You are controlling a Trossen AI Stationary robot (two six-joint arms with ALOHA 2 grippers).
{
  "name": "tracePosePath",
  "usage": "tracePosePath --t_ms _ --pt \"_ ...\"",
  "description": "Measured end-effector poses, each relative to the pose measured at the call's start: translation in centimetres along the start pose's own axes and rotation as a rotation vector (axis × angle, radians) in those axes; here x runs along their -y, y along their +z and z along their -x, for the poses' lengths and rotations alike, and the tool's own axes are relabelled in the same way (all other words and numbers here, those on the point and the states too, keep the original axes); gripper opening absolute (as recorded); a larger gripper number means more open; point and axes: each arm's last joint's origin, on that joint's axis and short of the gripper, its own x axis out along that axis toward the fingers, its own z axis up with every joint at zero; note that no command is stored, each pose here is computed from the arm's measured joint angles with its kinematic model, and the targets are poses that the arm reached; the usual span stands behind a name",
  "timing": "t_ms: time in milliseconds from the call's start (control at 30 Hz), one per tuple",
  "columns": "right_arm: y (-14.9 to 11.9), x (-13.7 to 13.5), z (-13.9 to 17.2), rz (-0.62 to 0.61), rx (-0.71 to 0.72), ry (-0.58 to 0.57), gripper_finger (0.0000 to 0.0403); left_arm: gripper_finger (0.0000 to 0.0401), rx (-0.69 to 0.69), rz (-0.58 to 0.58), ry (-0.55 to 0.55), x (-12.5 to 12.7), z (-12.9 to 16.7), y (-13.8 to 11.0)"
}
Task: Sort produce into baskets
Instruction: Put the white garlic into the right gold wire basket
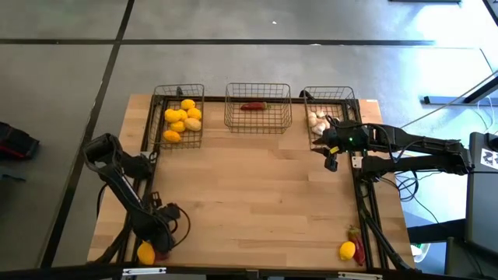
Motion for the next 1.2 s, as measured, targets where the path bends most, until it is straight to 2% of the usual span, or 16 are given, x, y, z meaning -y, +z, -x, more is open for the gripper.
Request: tracePosePath --t_ms 233,567,700,900,1067,1200 --pt "0.0 0.0 0.0 -0.002 0.002 -0.003 0.0124 0.0276 -0.007 0.043 0.014 -0.3 -0.6 0.0" --pt "0.2 0.0 0.0 -0.009 0.016 -0.01 0.0124 0.0161 -0.006 0.043 0.009 -0.2 -0.6 0.0" --pt "0.2 0.0 0.0 -0.022 0.017 -0.01 0.0124 0.0131 -0.006 0.046 0.008 -0.3 -0.5 0.1" --pt "0.2 0.0 0.0 -0.05 0.019 0.011 0.0124 0.0133 0.002 0.097 -0.009 -0.3 -0.1 1.1" --pt "0.3 0.0 0.0 -0.115 0.026 0.02 0.0125 0.0135 0.055 0.081 -0.05 0.0 1.2 2.5" --pt "0.3 -0.1 0.0 -0.153 0.027 0.033 0.015 0.0136 0.126 0.056 -0.07 -0.1 2.4 4.2"
